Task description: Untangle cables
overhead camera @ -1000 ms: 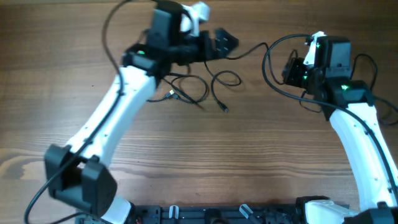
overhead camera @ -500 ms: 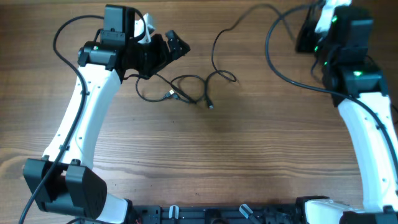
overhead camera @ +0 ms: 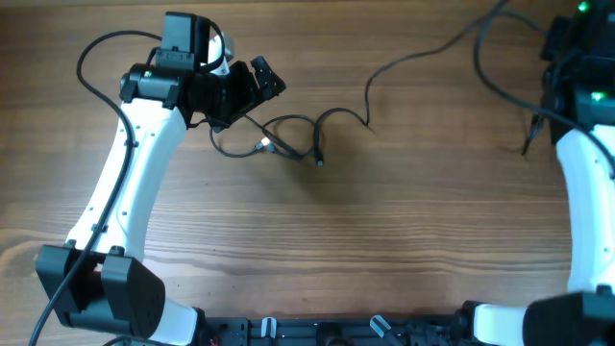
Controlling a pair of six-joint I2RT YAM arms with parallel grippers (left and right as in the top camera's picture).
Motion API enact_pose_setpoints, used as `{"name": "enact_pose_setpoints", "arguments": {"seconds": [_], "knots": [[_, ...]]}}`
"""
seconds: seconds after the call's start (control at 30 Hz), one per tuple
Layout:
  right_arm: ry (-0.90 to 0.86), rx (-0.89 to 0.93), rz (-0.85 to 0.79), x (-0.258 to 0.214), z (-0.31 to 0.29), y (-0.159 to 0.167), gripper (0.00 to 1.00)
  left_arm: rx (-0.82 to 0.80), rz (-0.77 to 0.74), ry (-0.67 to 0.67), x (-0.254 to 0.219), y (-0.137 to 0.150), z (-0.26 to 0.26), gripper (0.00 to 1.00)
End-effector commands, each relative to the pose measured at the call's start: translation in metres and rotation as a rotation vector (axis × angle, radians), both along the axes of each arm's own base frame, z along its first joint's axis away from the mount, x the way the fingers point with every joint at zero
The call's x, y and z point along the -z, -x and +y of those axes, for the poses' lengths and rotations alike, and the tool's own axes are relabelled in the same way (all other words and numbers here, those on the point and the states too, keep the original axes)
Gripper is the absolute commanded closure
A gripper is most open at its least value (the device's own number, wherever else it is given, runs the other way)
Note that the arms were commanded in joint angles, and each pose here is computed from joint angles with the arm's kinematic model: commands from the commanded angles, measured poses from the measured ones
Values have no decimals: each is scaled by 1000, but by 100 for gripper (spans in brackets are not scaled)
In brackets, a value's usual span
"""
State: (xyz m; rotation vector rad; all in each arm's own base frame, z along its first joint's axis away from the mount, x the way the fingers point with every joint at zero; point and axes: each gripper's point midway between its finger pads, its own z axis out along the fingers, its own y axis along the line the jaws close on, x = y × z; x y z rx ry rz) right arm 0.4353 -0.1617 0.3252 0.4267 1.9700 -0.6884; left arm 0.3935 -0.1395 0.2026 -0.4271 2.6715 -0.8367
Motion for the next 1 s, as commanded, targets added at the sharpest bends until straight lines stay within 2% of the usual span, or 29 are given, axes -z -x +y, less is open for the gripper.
{"name": "enact_pose_setpoints", "arguments": {"seconds": [0.0, 0.17, 0.23, 0.3, 0.33, 0.37, 0.47, 0.53, 0.63, 0.97], "knots": [[-52, 143, 37, 30, -45, 10, 96, -4, -12, -12, -4, 1, 3, 0], [-192, 81, 162, 91, -57, 4, 94, -4, -11, -12, -4, 1, 3, 0], [-242, 54, 207, 114, -57, 0, 72, -4, -11, -12, -4, 1, 3, 0], [-282, 34, 250, 135, -54, -3, 29, -4, -9, -13, -4, 1, 3, 0], [-310, 20, 264, 145, -50, -5, 15, -4, -7, -13, -3, 2, 3, 0], [-357, -1, 262, 154, -44, -9, 8, -4, -4, -14, -3, 2, 3, 0], [-559, -166, 238, 174, -5, -28, 1, -4, -1, -14, -2, 2, 3, 0], [-687, -290, 228, 182, 24, -37, 1, -4, 2, -15, -1, 2, 3, 0], [-845, -376, 221, 187, 56, -42, 1, -4, 9, -16, 1, 2, 3, 0], [-975, -537, 424, 208, 158, -21, 0, -8, 10, -23, 2, 2, 4, 0]]}}
